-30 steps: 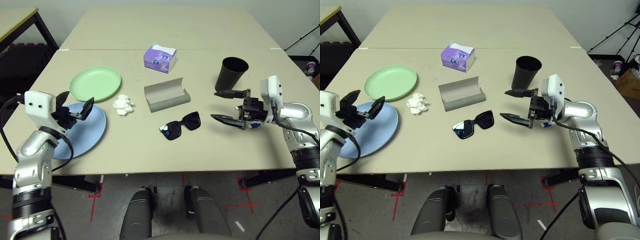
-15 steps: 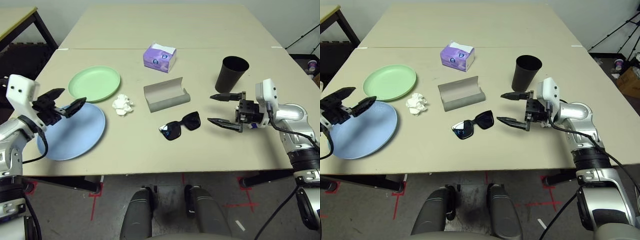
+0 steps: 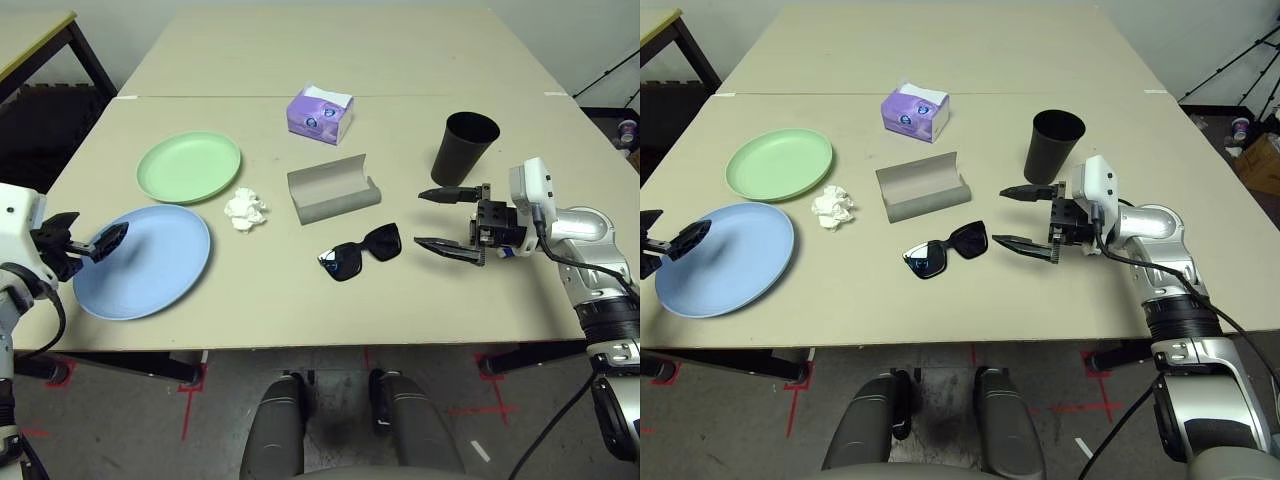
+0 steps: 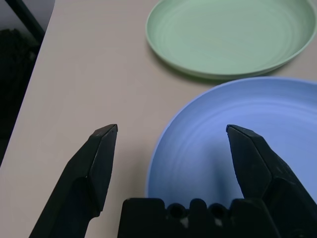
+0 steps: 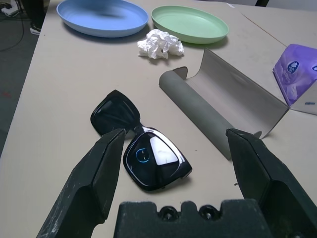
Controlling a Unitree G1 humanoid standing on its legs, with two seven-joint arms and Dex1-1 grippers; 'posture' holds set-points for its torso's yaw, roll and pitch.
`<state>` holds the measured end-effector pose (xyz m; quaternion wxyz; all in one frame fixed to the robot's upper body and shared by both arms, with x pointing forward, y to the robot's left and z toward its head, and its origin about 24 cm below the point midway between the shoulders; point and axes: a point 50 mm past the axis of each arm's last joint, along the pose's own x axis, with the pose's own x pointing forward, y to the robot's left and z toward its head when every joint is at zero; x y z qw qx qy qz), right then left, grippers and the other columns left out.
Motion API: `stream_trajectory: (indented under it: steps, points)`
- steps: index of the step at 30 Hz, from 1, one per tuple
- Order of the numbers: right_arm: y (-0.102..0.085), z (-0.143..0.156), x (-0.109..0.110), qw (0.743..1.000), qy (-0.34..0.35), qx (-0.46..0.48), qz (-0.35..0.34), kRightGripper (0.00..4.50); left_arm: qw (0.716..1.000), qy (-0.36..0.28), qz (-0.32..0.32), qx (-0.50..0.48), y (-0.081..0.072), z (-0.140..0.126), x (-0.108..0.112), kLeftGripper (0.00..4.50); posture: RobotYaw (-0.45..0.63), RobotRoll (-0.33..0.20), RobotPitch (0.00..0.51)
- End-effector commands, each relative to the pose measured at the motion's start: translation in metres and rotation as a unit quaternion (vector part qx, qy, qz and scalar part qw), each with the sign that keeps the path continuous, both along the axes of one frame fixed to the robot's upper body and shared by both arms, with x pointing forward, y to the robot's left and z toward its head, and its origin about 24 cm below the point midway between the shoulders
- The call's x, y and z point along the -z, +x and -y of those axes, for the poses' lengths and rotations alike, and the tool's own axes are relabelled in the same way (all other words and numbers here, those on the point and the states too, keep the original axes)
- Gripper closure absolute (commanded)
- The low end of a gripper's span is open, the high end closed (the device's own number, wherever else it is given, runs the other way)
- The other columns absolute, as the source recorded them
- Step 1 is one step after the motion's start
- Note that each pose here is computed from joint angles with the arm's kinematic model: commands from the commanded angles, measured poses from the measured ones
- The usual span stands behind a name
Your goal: Organize and tidy the items on the table.
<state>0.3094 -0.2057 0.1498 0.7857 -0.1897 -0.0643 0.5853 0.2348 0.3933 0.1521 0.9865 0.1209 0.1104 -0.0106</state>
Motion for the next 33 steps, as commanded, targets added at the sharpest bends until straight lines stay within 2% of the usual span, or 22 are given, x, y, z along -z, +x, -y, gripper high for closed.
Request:
stream_trajectory:
  steps: [1, 13, 22, 26, 33]
  points:
    - [0.000, -0.001, 0.000, 1.000, -0.010, -0.008, -0.002, 0.02, 1.000, -0.003, -0.015, -0.014, -0.006, -0.007, 0.003, 0.00, 0.01, 0.000, 0.153]
    - [-0.004, -0.003, 0.000, 1.000, -0.011, -0.012, 0.000, 0.02, 0.996, -0.057, -0.050, -0.036, -0.010, -0.015, 0.020, 0.00, -0.01, 0.000, 0.154]
    - [-0.006, -0.004, -0.002, 1.000, -0.011, -0.012, 0.003, 0.02, 0.995, -0.071, -0.061, -0.047, -0.013, -0.018, 0.027, 0.00, -0.02, 0.000, 0.153]
    - [-0.006, -0.005, -0.003, 1.000, -0.010, -0.013, 0.005, 0.00, 0.994, -0.074, -0.061, -0.049, -0.013, -0.019, 0.027, 1.27, -0.02, 0.000, 0.153]
    - [-0.006, -0.005, -0.003, 1.000, -0.012, -0.013, 0.005, 0.00, 0.995, -0.076, -0.054, -0.038, -0.010, -0.016, 0.026, 3.98, -0.02, 0.000, 0.153]
